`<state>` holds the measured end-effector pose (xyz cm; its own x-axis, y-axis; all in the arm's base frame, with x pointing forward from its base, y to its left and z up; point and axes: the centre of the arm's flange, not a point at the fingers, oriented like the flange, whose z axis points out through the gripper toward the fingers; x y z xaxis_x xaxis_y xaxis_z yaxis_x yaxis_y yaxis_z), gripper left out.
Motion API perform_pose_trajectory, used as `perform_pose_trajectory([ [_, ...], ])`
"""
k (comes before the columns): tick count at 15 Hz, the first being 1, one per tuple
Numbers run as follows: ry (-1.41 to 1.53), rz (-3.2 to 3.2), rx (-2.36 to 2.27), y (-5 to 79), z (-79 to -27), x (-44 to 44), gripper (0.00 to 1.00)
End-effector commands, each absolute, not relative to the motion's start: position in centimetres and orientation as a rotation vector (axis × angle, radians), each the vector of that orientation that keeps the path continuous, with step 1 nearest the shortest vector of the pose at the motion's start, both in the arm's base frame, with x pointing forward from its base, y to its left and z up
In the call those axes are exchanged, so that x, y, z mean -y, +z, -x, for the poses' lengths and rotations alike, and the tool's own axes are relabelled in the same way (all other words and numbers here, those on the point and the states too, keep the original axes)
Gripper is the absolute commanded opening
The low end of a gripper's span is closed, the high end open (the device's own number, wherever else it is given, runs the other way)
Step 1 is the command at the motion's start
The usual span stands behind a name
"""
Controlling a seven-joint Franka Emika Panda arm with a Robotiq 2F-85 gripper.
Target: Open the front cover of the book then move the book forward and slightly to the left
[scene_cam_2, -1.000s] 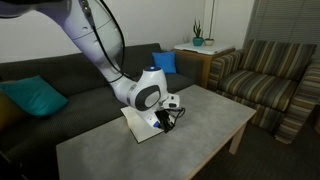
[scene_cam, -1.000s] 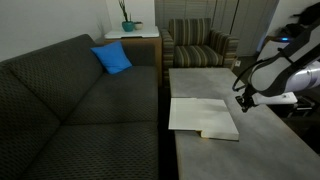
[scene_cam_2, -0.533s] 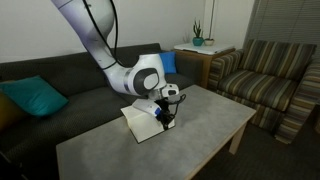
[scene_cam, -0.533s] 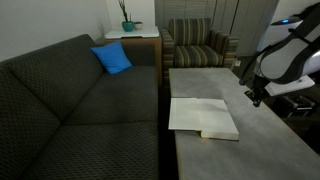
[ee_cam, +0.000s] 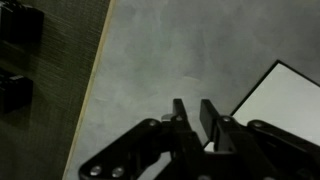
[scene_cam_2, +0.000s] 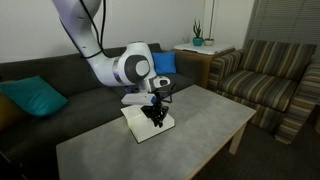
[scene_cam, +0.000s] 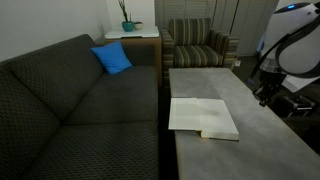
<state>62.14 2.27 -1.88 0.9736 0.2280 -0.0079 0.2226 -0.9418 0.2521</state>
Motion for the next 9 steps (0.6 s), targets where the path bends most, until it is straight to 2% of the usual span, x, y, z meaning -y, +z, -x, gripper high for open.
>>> perform_pose_trajectory([
  [1,-0.005,-2.817,-0.478,0.4,-59.3,-2.5,0.55],
  [7,-0.026,-2.770,-0.607,0.9,-58.4,-2.7,0.97],
  [9,-0.030,-2.764,-0.629,0.8,-58.2,-2.7,1.00],
])
